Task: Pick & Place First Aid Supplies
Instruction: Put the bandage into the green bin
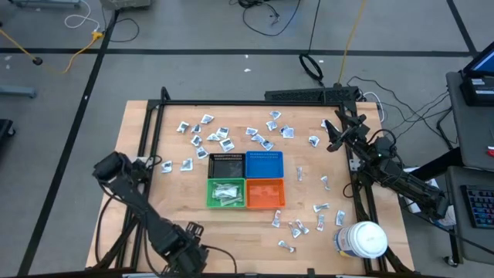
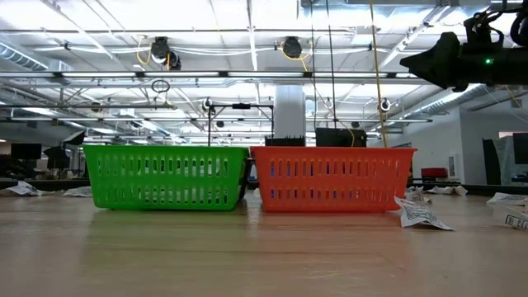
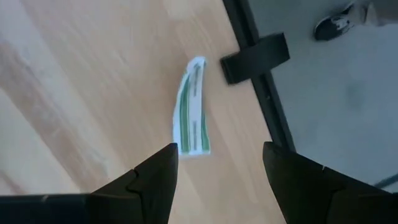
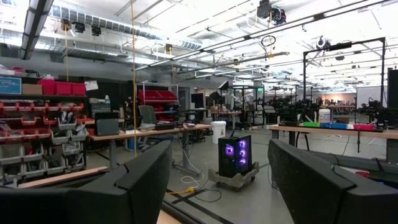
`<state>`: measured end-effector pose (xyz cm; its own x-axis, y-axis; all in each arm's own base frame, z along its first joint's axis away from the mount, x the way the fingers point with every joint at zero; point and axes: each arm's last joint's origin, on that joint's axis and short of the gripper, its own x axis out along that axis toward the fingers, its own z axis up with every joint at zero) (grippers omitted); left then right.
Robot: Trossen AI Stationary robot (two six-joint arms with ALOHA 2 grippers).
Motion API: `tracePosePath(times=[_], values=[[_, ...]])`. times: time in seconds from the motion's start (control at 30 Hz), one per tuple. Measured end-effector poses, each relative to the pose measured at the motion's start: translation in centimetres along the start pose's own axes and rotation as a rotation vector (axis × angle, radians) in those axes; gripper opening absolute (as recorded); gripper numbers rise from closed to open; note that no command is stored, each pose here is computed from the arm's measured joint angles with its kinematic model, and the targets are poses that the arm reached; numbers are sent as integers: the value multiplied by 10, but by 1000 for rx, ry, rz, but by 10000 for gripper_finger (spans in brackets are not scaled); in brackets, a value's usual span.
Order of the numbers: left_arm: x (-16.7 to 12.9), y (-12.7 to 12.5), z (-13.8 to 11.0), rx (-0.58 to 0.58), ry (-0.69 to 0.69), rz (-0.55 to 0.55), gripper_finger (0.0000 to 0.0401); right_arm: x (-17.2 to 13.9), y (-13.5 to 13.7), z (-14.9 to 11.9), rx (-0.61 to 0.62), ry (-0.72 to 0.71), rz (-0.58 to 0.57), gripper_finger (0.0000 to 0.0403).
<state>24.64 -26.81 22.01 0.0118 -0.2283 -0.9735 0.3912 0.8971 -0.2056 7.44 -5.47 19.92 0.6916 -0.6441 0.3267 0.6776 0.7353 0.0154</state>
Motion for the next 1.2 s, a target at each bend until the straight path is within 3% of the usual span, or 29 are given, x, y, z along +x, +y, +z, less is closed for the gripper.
tracePosePath(times=[0.57,0.83,0.97,1.2], values=[[59,1,10,52,53,150,241,0,0,0,0,0,0,263],[69,1,13,77,50,153,238,0,0,0,0,0,0,263],[70,1,13,91,51,151,201,0,0,0,0,-1,0,263],[77,1,12,88,46,116,93,0,0,0,0,-2,0,263]])
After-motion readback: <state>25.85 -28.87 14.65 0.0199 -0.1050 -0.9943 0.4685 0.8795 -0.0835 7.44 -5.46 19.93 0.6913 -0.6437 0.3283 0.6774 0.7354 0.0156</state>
